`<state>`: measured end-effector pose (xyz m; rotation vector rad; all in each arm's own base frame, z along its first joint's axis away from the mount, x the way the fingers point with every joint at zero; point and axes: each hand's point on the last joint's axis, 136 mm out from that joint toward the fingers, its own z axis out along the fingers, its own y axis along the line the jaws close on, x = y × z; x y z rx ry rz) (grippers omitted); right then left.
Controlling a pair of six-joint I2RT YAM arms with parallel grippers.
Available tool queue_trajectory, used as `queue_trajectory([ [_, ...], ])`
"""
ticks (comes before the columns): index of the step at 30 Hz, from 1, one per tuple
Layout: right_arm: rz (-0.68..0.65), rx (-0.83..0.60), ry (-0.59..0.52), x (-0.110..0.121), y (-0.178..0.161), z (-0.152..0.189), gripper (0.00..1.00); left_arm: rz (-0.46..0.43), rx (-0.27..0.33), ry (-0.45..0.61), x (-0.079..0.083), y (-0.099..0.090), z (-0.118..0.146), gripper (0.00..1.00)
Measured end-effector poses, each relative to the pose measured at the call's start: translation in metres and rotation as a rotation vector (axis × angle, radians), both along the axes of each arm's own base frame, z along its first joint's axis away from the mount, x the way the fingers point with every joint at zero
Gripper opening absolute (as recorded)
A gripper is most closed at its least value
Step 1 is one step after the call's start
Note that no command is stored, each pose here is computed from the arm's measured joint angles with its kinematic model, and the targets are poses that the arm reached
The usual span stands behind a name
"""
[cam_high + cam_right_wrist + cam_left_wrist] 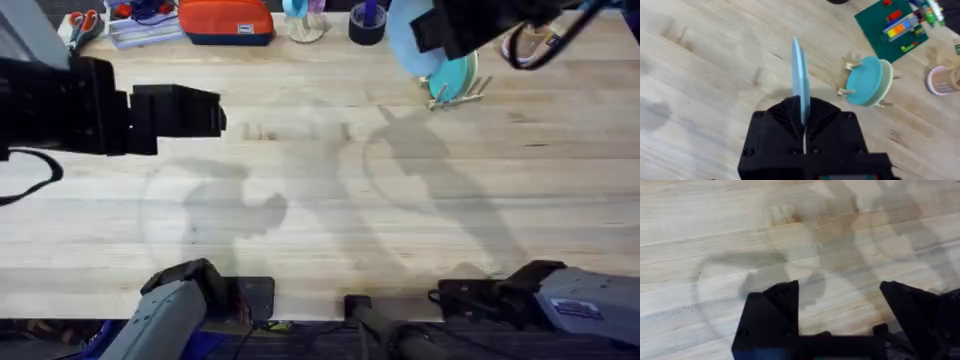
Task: Pick up the plates from the table one by one and place each into a slot on the dish rack.
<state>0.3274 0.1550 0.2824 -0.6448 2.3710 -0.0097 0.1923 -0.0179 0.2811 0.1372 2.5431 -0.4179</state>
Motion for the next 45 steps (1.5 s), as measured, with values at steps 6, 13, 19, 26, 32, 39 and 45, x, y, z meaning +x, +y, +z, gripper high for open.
queue_trajectory([
  [6,-0.008,0.002,-0.045,-0.011,-0.011,0.018,0.031,0.0,0.0,0.0,0.0,0.0,0.0,0.994],
  [13,-0.056,-0.031,-0.103,-0.02,-0.03,0.034,0.031,0.0,0.0,0.0,0.0,0.0,0.0,0.994],
  [19,-0.087,-0.058,-0.125,-0.028,-0.044,0.042,0.031,0.0,0.0,0.0,0.0,0.0,0.0,0.993],
  [26,-0.12,-0.083,-0.149,-0.038,-0.059,0.05,0.031,0.0,0.0,0.0,0.0,0.0,0.0,0.993],
  [32,-0.165,-0.081,-0.171,-0.043,-0.076,0.058,0.031,0.0,0.0,0.0,0.0,0.0,0.0,0.993],
  [39,-0.233,-0.088,-0.166,-0.05,-0.101,0.061,0.031,0.0,0.0,0.0,0.0,0.0,0.0,0.993],
  [45,-0.269,-0.115,-0.122,-0.058,-0.116,0.054,0.03,0.0,0.0,0.0,0.0,0.0,0.0,0.993],
])
